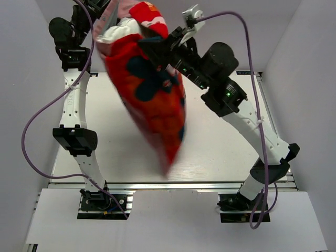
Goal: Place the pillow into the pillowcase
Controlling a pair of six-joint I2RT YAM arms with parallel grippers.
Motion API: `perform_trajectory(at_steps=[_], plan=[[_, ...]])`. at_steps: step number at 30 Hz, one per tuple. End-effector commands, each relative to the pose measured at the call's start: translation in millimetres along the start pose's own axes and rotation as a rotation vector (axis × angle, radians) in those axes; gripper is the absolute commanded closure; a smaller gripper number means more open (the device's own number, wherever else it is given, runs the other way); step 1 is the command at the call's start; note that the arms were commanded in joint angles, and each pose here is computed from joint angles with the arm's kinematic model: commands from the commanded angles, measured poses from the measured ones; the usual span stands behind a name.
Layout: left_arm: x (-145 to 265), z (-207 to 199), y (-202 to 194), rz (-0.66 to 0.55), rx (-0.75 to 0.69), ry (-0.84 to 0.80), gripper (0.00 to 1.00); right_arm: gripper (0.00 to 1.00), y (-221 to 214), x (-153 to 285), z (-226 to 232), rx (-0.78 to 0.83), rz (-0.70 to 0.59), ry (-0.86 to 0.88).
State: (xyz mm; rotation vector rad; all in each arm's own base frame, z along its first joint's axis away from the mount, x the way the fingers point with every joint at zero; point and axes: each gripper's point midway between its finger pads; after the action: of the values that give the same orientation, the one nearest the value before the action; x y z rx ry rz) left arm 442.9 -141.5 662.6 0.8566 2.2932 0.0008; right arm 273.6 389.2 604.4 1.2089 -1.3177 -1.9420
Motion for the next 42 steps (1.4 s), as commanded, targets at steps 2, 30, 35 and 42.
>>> perform_trajectory(at_steps=[2,30,35,42], plan=[[4.4,-57.6,-5.4,-0.036,-0.059,-0.103,1.0,1.0,142.0,28.4,4.8,0.177,-0.397,-0.066],[-72.3,62.3,-143.5,0.145,0.223,-0.071,1.0,1.0,258.6,144.0,-213.8,0.415,-0.591,-0.583],[-53.0,60.8,-128.1,0.152,0.149,-0.046,1.0,1.0,209.4,106.4,-206.0,0.298,-0.469,-0.447],[48.2,76.3,-61.5,0.019,-0.072,0.251,0.97,1.0,73.9,46.2,-211.0,0.16,-0.184,-0.348]])
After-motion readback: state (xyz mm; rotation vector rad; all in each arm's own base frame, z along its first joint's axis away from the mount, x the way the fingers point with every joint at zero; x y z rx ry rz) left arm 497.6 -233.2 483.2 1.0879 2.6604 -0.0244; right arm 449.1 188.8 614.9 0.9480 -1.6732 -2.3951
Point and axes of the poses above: each gripper's point midway between its finger pads, its own x axis back along the fingers, its own z axis along the line the jaws close on, y = z × x, and after that the axes turned 4 degrees about x, right-handed
